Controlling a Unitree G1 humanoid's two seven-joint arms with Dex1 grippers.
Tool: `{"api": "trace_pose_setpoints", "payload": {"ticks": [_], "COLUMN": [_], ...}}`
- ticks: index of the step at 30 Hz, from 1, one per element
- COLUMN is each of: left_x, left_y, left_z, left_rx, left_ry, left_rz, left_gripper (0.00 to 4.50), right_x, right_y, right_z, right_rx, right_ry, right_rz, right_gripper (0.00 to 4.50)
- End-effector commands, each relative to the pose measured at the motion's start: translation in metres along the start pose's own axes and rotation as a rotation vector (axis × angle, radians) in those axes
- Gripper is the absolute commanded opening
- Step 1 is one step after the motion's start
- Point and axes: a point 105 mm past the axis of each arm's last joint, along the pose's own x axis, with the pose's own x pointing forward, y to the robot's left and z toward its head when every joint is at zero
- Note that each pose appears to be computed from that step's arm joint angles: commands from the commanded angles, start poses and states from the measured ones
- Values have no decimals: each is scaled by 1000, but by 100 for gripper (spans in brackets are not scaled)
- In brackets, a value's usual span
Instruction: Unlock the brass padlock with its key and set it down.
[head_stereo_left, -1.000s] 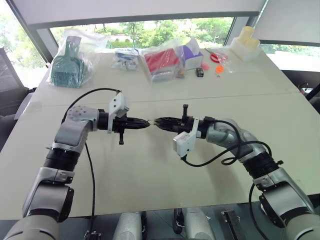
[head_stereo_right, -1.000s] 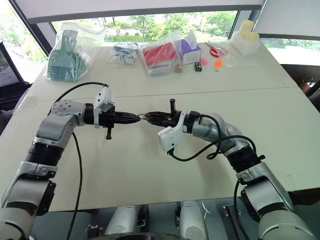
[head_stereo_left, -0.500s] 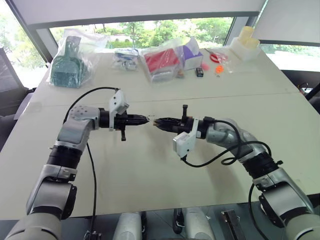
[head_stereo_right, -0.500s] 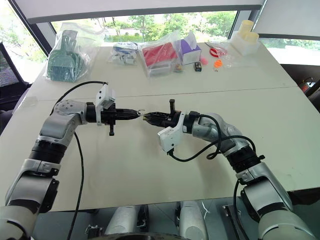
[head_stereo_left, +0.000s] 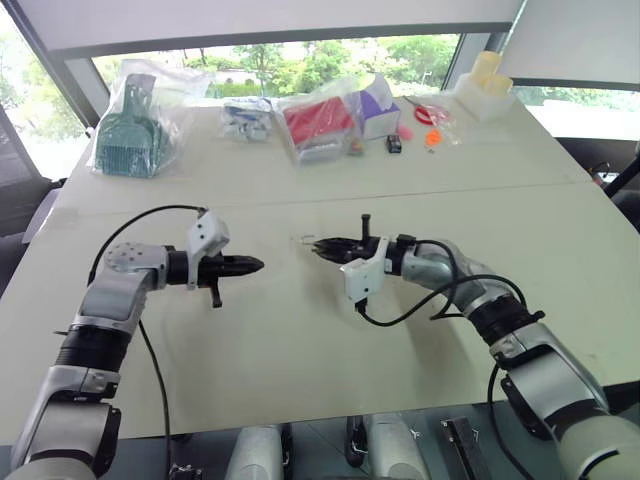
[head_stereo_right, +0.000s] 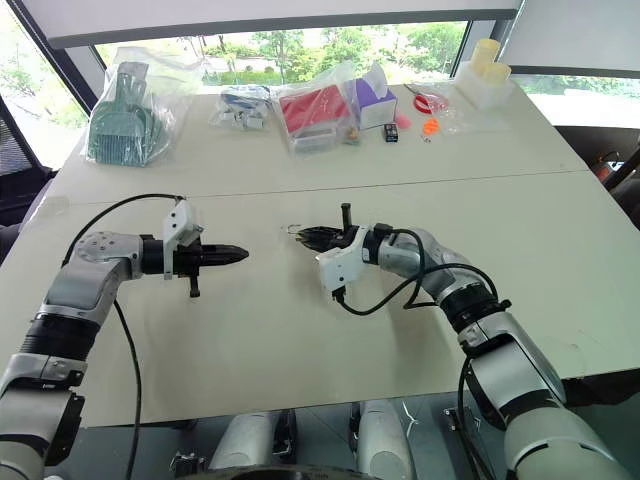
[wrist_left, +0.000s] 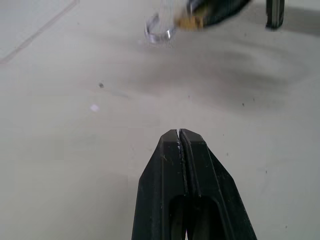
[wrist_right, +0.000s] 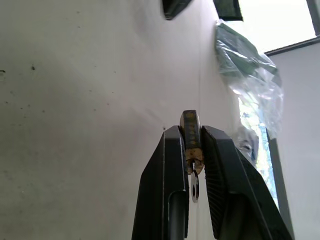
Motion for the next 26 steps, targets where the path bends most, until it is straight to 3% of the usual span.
{"api": "trace_pose_setpoints", "payload": {"ticks": [1,2,11,16,21,26], "left_x": [-6,-6,-3,-6,-11,-20], "left_y": [-2,-4,-13,-16,-22,-28], "left_z": [22,24,42,41,35,29], "left_rx": [16,14,5,18,24,11], "left_ry": [-75,-80,-136,-114,-74,-49], "left_rz": [30,32,34,19,10,11], "left_gripper": [2,2,0,0,0,0], "right_x": [5,5,-3,-33,-65,-88], "right_y": [-8,-7,16,7,-4,-2], "right_z": [1,0,4,3,-3,11], "right_rx": [-19,-16,-7,48,408,753], "right_ry": [-20,-21,-42,-2,85,78], "right_rz": [-16,-11,99,107,98,151], "right_gripper": [0,0,447,447,447,447]}}
